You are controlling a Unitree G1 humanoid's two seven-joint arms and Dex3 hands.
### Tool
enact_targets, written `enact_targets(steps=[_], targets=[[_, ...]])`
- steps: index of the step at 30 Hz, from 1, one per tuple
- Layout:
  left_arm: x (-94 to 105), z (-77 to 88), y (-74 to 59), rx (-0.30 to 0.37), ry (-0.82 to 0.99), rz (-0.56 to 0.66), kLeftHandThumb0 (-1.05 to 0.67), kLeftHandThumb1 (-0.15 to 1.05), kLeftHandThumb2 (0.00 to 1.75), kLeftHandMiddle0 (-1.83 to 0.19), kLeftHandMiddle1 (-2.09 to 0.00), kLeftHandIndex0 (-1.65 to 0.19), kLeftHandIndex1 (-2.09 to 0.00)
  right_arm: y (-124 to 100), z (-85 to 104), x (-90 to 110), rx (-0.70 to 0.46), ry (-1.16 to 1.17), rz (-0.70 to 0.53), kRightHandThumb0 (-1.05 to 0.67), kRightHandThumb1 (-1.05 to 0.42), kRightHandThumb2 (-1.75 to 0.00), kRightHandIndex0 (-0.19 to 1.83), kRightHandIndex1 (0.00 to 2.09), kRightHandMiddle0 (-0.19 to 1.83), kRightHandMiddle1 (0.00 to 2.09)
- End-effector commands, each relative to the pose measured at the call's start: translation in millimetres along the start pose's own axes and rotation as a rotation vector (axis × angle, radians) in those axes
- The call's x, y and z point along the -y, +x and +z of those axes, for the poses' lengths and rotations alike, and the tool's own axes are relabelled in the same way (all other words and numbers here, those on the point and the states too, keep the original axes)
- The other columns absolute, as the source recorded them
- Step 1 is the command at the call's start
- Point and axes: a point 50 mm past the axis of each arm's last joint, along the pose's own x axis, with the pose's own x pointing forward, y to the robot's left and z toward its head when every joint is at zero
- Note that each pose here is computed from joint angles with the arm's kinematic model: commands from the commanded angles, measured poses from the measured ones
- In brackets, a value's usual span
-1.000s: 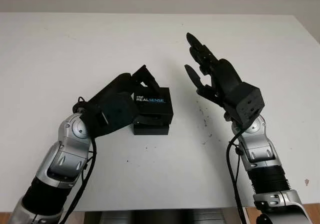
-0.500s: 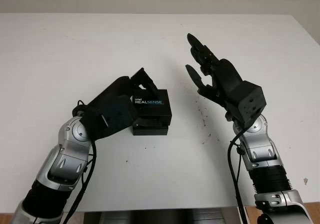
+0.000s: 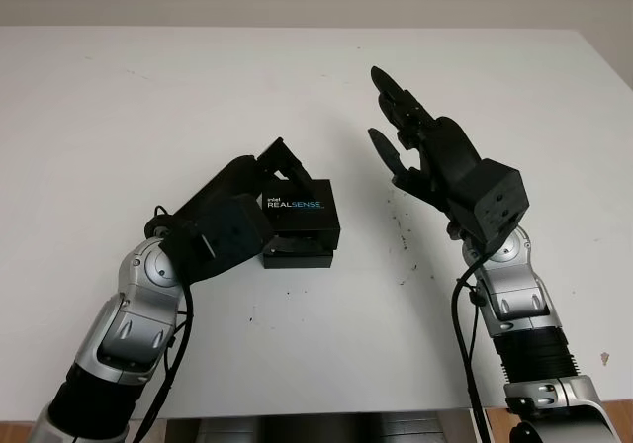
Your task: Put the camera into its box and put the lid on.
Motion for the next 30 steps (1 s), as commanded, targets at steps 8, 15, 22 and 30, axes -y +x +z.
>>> enact_targets(steps=[8, 15, 22, 30], targets=[[-2.3, -5.6, 1.7, 0.09, -0.071, 0.046, -0.33, 1.05, 0.39, -0.14, -1.89, -0.01, -1.74, -0.2, 3.4, 6.1, 0.021, -0.015, 0.0, -0.7, -1.05, -0.51, 0.09, 0.05, 0.09, 0.05], [-3.8, -10.6, 5.1, 0.121, -0.077, 0.06, -0.33, 1.05, 0.39, -0.16, -1.9, -0.03, -1.75, 0.0, 3.6, 6.7, 0.022, -0.024, 0.007, -0.7, -1.05, -0.51, 0.08, 0.05, 0.08, 0.05], [-5.9, -14.9, 7.3, 0.129, -0.079, 0.071, -0.33, 1.05, 0.38, -0.17, -1.91, -0.05, -1.76, -0.5, 4.2, 8.3, 0.025, -0.033, 0.016, -0.68, -1.05, -0.52, 0.06, 0.04, 0.06, 0.04], [-6.2, -19.6, 6.9, 0.136, -0.081, 0.061, -0.32, 1.05, 0.38, -0.17, -1.92, -0.06, -1.75, -0.8, 4.0, 8.8, 0.019, -0.036, 0.014, -0.69, -1.05, -0.52, 0.07, 0.05, 0.07, 0.05]])
